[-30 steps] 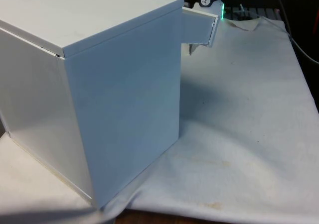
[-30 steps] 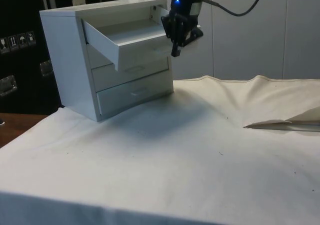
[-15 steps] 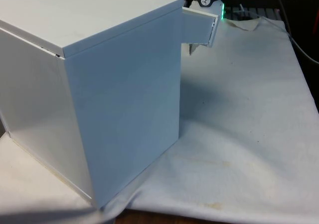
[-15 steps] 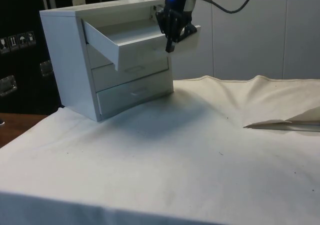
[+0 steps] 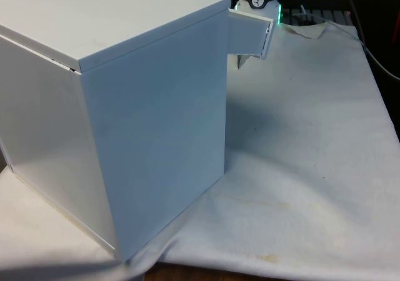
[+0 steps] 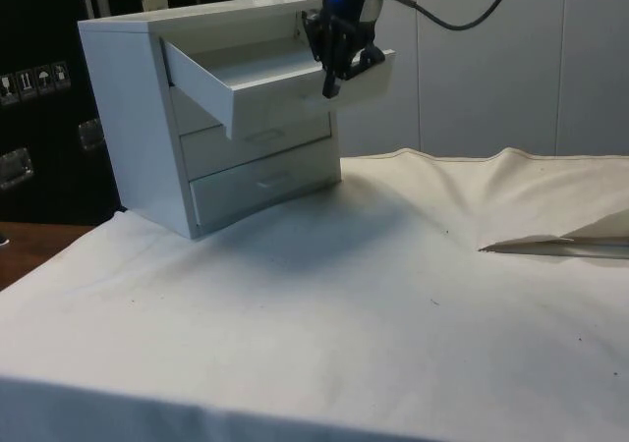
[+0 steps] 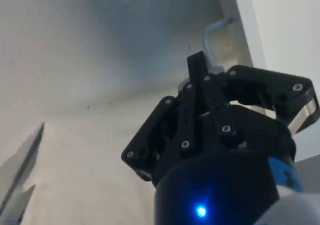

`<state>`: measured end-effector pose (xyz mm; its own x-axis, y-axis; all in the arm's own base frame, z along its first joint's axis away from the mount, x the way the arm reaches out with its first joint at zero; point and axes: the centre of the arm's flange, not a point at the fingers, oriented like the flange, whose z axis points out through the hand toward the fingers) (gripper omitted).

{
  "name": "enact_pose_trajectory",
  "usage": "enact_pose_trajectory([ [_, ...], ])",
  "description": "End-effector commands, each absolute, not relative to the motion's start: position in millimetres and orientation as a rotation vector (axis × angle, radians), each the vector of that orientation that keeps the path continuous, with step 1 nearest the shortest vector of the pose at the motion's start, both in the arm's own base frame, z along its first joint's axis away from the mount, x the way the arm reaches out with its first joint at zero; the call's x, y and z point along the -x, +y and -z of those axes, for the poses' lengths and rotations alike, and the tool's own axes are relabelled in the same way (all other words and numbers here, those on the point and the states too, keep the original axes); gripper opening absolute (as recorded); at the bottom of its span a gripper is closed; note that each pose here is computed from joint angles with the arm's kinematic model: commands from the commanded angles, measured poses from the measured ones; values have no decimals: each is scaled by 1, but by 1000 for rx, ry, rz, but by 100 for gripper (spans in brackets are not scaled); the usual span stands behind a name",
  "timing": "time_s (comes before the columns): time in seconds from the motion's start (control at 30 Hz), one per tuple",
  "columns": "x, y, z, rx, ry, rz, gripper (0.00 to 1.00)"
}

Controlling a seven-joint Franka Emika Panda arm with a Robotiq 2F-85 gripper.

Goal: Open the drawer, then close it.

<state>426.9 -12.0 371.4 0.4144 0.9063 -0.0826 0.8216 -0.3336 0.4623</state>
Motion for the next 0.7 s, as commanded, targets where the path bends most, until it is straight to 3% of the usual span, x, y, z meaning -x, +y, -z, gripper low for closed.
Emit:
enact_pose_trajectory([
  [0.0,-427,-12,-371,-2235,1469,-262,0],
  [0.67,-444,-13,-368,-2138,1404,-256,0],
])
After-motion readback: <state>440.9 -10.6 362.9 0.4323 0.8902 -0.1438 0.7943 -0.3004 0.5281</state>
